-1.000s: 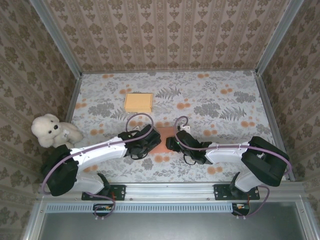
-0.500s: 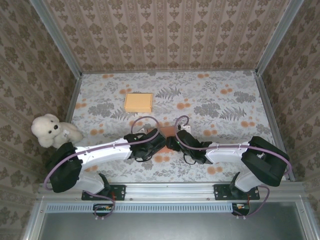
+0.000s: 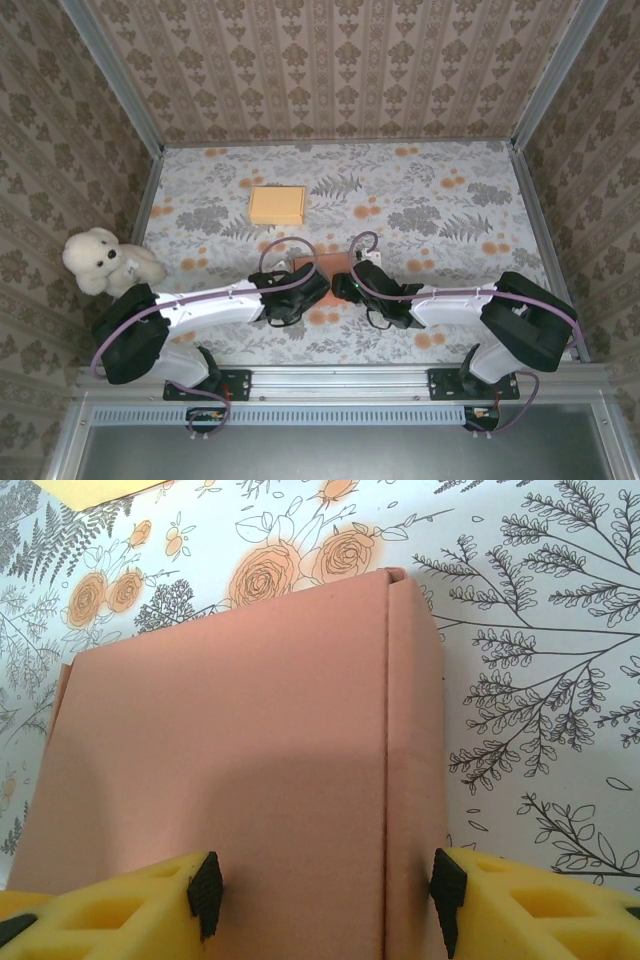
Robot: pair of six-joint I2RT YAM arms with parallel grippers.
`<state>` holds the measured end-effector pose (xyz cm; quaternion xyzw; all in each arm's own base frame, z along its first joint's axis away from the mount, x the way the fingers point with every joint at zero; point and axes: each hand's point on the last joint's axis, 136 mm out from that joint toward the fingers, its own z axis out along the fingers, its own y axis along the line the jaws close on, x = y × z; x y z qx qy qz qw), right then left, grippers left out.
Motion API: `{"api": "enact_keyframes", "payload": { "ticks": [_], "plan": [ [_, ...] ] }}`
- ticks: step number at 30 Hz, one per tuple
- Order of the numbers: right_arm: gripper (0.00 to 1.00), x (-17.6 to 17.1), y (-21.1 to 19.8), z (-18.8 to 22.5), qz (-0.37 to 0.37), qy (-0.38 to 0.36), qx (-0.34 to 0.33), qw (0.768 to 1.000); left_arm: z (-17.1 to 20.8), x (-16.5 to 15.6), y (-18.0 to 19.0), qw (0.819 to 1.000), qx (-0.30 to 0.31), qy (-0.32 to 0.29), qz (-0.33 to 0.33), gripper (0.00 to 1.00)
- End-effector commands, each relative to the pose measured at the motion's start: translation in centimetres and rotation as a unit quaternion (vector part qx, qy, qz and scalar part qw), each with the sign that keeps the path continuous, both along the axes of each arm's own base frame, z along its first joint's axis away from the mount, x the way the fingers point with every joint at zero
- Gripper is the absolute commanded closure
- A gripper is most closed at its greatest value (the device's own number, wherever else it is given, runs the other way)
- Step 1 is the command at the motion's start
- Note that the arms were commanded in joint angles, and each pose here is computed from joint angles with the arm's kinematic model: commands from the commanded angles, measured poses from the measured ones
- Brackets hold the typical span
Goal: Fold the paper box
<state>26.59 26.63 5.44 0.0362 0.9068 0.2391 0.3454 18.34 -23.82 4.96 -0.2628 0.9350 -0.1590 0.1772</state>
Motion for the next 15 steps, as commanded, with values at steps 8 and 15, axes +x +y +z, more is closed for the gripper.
{"api": "enact_keyframes", "payload": {
  "ticks": [8,15],
  "plan": [
    [0.40,-0.7,-0.6,-0.9,0.004,0.010,-0.011,1.000,-1.4,0.4,1.7,1.000,0.002,-0.003,0.024,0.32],
    [0.40,-0.6,-0.9,-0.5,0.003,0.003,-0.018,1.000,-0.5,0.7,2.7,0.999,0.019,-0.019,0.017,0.38]
  ]
}}
